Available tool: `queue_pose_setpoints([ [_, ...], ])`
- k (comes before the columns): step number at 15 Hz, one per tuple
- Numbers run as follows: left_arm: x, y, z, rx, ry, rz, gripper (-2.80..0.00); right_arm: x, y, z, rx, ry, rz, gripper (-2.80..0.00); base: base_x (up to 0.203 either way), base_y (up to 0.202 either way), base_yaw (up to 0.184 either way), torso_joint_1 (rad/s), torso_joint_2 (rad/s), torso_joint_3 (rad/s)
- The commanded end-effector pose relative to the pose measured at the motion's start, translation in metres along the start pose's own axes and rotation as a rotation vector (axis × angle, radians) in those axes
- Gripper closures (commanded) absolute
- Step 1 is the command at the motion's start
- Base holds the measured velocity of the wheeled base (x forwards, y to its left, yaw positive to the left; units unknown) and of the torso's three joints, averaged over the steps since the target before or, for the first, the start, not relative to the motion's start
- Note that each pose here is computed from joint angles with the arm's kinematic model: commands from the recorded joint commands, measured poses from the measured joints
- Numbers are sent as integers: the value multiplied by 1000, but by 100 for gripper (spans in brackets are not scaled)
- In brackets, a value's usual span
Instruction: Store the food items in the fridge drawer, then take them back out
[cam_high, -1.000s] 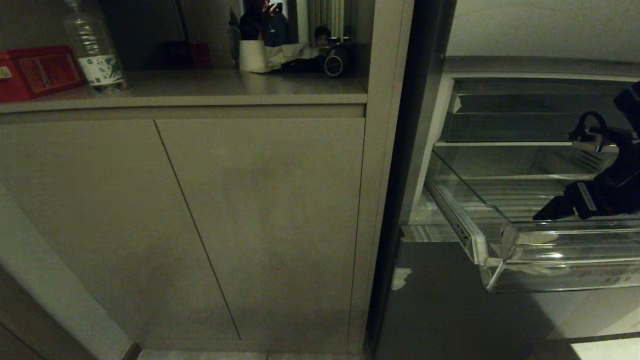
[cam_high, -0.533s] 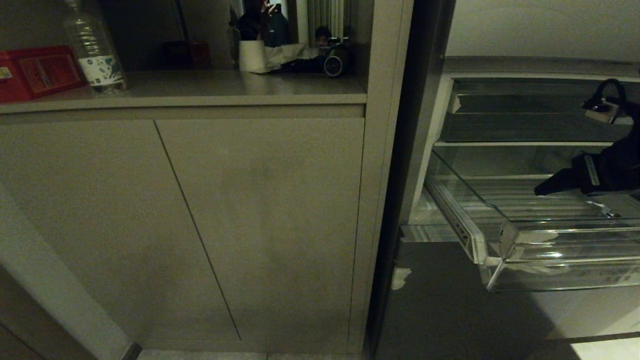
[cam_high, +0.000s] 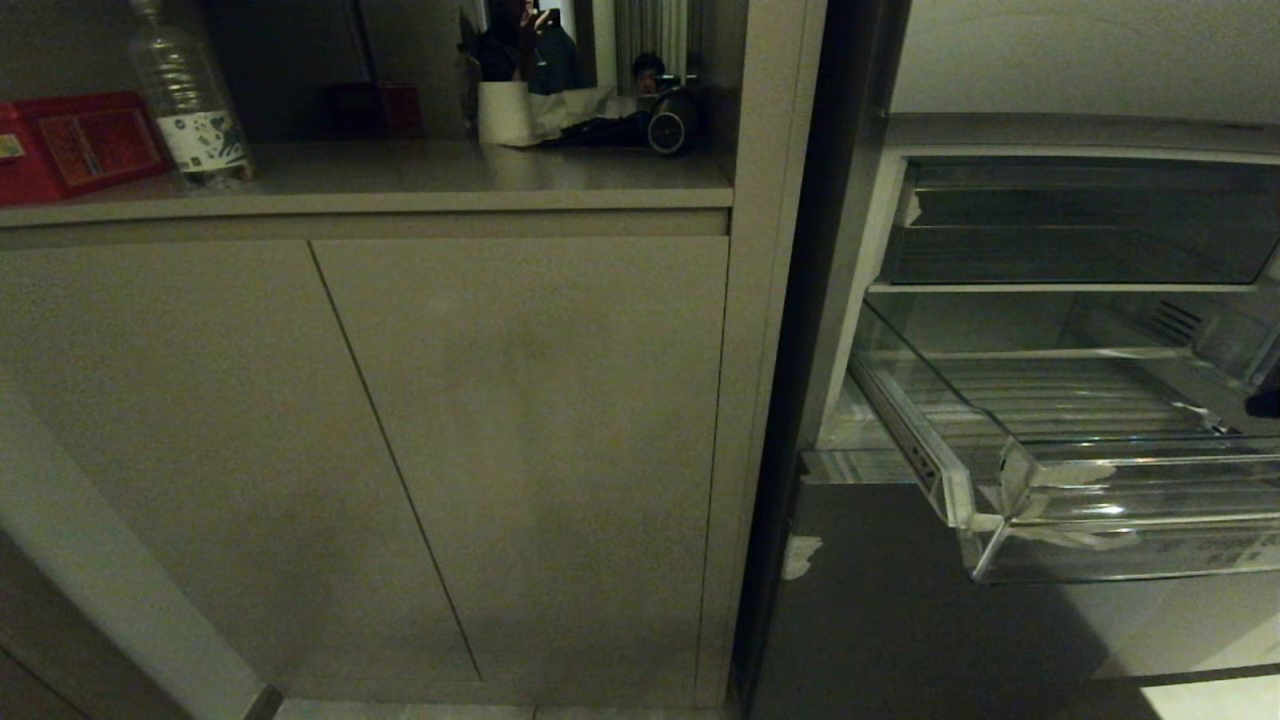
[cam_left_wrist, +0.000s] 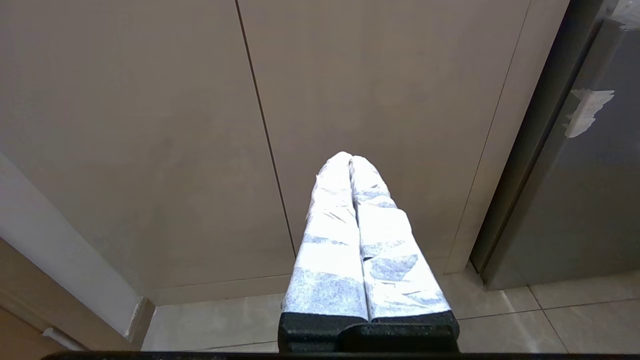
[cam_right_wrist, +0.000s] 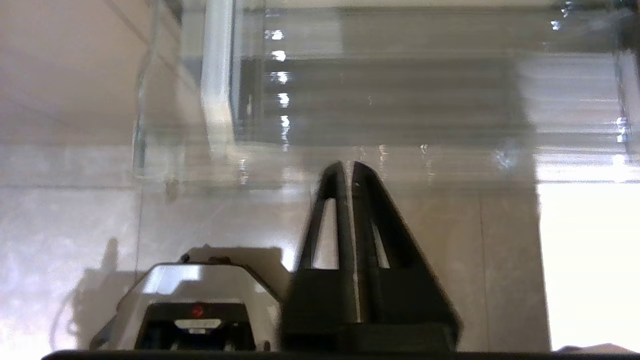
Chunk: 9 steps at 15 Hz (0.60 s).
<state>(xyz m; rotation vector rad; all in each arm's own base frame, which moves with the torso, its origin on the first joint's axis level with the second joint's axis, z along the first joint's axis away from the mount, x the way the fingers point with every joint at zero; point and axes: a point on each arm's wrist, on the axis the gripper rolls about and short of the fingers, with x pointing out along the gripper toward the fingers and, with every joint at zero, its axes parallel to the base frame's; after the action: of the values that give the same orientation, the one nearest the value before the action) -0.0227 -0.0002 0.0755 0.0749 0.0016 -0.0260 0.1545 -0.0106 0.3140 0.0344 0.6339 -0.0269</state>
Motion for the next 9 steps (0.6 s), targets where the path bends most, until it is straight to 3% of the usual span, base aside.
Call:
queue_pose_setpoints([
  [1,0,0,0,0,2,0,0,-47,2,-44,-9,-121,-3,0,0,0,0,0,0,0],
  [5,0,0,0,0,2,0,0,-79,4,-112,-16,-304,-27,0,0,0,0,0,0,0],
  [9,0,0,0,0,2,0,0,-99,5,-160,-16,-442,-37,0,0,0,0,0,0,0],
])
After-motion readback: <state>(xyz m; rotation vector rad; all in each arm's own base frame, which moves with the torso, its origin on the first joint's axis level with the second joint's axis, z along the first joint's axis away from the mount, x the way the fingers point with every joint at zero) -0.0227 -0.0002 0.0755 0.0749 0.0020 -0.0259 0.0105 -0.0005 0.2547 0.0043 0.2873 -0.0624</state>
